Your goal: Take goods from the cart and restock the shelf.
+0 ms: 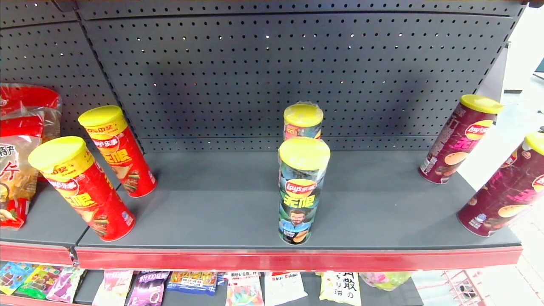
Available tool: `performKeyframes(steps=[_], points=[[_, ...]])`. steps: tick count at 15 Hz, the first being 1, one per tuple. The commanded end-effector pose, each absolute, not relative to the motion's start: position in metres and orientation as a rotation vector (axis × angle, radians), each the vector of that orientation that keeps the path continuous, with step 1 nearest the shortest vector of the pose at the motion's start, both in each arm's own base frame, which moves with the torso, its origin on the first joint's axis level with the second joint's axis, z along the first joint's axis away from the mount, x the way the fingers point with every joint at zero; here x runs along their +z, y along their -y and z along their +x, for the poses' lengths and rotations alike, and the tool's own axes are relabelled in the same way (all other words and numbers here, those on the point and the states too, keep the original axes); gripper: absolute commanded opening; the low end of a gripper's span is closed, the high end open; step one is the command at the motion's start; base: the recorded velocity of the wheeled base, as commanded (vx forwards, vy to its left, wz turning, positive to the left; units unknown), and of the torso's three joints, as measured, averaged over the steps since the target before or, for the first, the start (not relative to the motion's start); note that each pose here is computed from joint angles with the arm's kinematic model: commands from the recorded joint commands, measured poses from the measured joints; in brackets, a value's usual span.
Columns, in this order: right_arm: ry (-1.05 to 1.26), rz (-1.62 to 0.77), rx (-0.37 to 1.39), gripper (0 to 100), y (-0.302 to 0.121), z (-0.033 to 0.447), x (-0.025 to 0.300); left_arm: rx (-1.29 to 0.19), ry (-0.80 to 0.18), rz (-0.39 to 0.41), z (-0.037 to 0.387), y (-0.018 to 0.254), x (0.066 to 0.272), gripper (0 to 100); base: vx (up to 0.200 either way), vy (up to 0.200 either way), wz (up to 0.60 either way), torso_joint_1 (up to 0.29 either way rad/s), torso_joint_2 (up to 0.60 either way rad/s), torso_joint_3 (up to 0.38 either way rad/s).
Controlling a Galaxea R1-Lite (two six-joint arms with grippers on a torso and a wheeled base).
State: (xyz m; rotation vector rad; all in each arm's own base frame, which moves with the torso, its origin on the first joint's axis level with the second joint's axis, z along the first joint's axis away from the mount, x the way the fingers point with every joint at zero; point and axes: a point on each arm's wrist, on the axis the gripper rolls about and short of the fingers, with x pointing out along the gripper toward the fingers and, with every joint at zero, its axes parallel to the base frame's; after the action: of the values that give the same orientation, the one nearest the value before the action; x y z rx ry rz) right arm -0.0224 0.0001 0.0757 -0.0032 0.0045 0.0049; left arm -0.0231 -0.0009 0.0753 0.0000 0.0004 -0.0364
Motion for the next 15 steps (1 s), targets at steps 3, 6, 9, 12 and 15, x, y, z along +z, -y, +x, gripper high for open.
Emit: performKeyframes(steps=[3, 6, 9, 12, 15], points=[[-0.002, -0.003, 0.006, 100, -0.0001, -0.0226, 0.0757, -0.04, -0.002, -0.031, -0.0229, 0.001, 0.0756, 100, 0.0, 0.0, 0.0, 0.0, 0.0, 0.0], [-0.002, -0.003, 0.006, 100, -0.0001, -0.0226, 0.0757, -0.035, -0.003, -0.02, -0.0228, 0.0009, 0.0752, 100, 0.0, 0.0, 0.0, 0.0, 0.0, 0.0], [-0.002, -0.003, 0.006, 100, -0.0001, -0.0226, 0.0757, -0.032, -0.003, -0.008, -0.0228, 0.0009, 0.0752, 100, 0.0, 0.0, 0.0, 0.0, 0.0, 0.0], [0.0, -0.003, 0.006, 100, -0.0001, -0.0227, 0.0757, -0.032, -0.003, -0.008, -0.0228, 0.0009, 0.0752, 100, 0.0, 0.0, 0.0, 0.0, 0.0, 0.0], [-0.002, -0.003, 0.006, 100, -0.0001, -0.0226, 0.0757, -0.032, -0.003, -0.008, -0.0228, 0.0009, 0.0752, 100, 0.0, 0.0, 0.0, 0.0, 0.0, 0.0]])
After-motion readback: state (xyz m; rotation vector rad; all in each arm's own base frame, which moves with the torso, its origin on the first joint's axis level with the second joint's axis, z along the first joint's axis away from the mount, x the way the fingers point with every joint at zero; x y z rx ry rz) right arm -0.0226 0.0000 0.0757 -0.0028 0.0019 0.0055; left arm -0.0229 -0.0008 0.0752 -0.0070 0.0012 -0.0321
